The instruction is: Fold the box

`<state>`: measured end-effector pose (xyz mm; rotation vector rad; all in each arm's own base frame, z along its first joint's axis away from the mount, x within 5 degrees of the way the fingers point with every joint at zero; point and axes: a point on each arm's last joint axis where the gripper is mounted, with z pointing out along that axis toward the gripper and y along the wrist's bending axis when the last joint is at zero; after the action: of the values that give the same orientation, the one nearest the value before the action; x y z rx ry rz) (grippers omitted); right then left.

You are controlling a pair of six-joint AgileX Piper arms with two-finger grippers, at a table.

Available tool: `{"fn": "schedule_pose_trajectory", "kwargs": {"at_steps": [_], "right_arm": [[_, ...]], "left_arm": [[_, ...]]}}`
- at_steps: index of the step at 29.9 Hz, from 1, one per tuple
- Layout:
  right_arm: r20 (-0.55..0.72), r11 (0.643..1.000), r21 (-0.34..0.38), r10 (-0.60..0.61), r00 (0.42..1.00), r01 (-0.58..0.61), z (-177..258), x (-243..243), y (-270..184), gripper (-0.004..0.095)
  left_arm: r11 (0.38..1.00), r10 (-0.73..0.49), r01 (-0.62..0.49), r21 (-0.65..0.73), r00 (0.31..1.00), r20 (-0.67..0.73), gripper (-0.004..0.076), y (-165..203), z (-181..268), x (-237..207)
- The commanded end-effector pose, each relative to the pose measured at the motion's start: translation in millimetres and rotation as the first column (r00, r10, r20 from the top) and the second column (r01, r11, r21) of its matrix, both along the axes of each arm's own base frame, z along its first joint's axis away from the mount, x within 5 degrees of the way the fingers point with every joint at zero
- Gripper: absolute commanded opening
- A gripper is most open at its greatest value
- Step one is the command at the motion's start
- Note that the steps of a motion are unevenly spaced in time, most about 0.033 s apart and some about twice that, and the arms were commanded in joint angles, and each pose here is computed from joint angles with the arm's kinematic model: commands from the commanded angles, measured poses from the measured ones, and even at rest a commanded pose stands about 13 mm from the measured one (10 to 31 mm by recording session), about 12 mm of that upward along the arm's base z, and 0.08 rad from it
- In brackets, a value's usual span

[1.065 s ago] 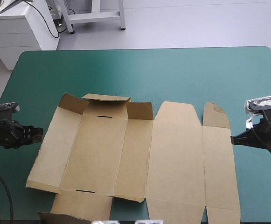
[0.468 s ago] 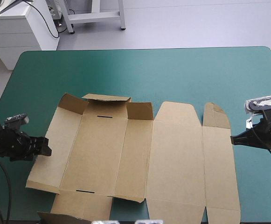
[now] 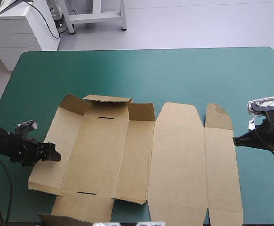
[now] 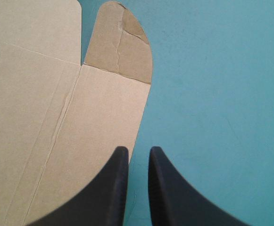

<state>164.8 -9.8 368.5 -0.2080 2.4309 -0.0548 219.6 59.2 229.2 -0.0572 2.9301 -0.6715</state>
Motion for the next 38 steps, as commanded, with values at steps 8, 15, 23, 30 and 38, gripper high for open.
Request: {"fn": "schedule_pose_trajectory", "kwargs": {"at_steps": [8,15,23,30,38], "right_arm": [[0.09,1.0,0.0,-0.004,0.996,0.004,12,2,-1,0.0141],[0.09,1.0,0.0,-0.004,0.996,0.004,12,2,-1,0.0141],[0.09,1.0,0.0,-0.004,0.996,0.004,12,2,-1,0.0141],[0.09,1.0,0.0,-0.004,0.996,0.004,12,2,-1,0.014],[0.087,1.0,0.001,-0.004,0.996,0.004,12,2,-1,0.014]], "left_arm": [[0.994,-0.07,0.069,-0.088,0.998,-0.006,0.0461,-15,5,4],[0.99,-0.118,0.118,-0.073,0.993,0.001,0.0395,-20,2,7],[0.99,-0.118,0.118,-0.07,0.993,0.008,0.0139,-20,2,7],[0.991,-0.12,0.122,-0.053,0.992,0.032,-0.0006,-19,3,10],[0.937,-0.344,0.345,0.045,0.899,0.272,-0.0008,-26,34,33]]}}
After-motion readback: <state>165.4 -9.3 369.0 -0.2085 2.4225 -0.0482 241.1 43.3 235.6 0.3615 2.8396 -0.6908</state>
